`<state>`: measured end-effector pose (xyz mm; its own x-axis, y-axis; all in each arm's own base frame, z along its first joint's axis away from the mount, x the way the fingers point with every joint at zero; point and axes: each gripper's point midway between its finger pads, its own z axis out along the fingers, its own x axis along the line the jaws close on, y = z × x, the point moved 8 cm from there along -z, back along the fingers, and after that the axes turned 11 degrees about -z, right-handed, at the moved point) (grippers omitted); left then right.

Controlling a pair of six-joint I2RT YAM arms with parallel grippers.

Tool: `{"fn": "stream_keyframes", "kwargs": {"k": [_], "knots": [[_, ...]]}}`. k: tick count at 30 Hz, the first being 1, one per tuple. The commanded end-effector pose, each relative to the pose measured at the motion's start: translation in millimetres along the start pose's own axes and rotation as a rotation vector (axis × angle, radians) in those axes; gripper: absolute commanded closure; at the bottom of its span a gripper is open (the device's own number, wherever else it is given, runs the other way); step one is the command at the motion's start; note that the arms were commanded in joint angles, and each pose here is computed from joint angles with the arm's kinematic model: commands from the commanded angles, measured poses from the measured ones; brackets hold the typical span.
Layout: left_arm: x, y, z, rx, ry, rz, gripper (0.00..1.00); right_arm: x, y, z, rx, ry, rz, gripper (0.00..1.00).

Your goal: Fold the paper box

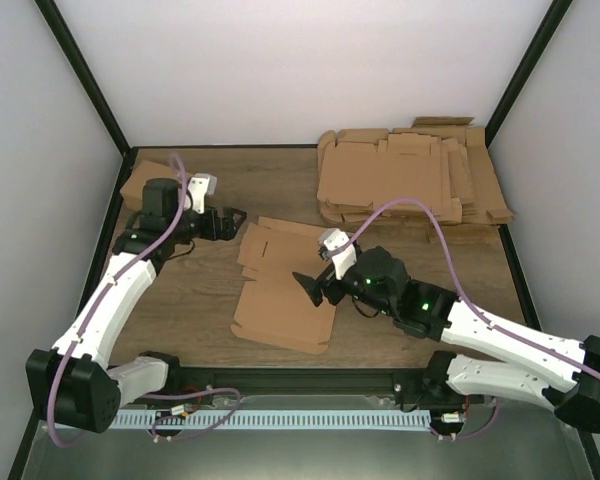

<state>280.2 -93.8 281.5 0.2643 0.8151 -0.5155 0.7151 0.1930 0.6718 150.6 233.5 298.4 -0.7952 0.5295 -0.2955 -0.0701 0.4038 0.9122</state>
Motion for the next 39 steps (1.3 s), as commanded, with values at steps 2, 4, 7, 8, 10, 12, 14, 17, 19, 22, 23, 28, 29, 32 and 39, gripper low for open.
{"fn": "stream_keyframes", "kwargs": {"k": [2, 4, 7, 8, 10, 12, 14, 17, 19, 22, 23, 28, 29, 32, 39], "knots": [[-14, -7, 11, 0.005, -0.059, 0.186, 0.00, 12, -46, -9, 0.236, -0.021, 0.620, 0.00], [-17, -11, 18, 0.016, -0.028, 0.268, 0.00, 21, -58, -10, 0.299, 0.031, 0.674, 0.00], [-19, -14, 31, 0.050, 0.007, 0.375, 0.00, 33, -81, -11, 0.400, 0.059, 0.786, 0.00], [-20, -16, 37, 0.075, -0.005, 0.416, 0.00, 36, -90, -12, 0.434, 0.054, 0.826, 0.00], [-23, -23, 51, 0.157, -0.043, 0.498, 0.00, 41, -108, -14, 0.496, 0.040, 0.896, 0.00], [-13, -25, 72, 0.226, 0.008, 0.485, 0.00, 43, -121, -15, 0.537, 0.016, 0.949, 0.01], [-8, -16, 90, 0.263, 0.061, 0.445, 0.00, 35, -134, -16, 0.567, -0.036, 1.014, 0.04], [-3, -7, 110, 0.263, 0.099, 0.371, 0.00, 21, -156, -14, 0.573, -0.052, 1.132, 0.15], [-1, -1, 117, 0.221, 0.125, 0.319, 0.00, 17, -168, -12, 0.560, 0.001, 1.207, 0.22], [7, 11, 121, 0.125, 0.232, 0.193, 0.00, 20, -175, -9, 0.573, 0.063, 1.267, 0.29], [11, 14, 121, 0.098, 0.277, 0.151, 0.00, 22, -176, -8, 0.585, 0.079, 1.277, 0.30], [28, 6, 111, 0.072, 0.296, -0.084, 0.00, 32, -193, -3, 0.677, 0.102, 1.312, 0.41], [29, 2, 108, 0.064, 0.285, -0.103, 0.00, 33, -197, -2, 0.694, 0.099, 1.316, 0.43], [32, -13, 97, 0.052, 0.279, -0.121, 0.00, 34, -200, 4, 0.695, 0.105, 1.324, 0.44], [38, -24, 80, 0.015, 0.304, -0.153, 0.00, 37, -210, 17, 0.724, 0.107, 1.336, 0.49]]}}
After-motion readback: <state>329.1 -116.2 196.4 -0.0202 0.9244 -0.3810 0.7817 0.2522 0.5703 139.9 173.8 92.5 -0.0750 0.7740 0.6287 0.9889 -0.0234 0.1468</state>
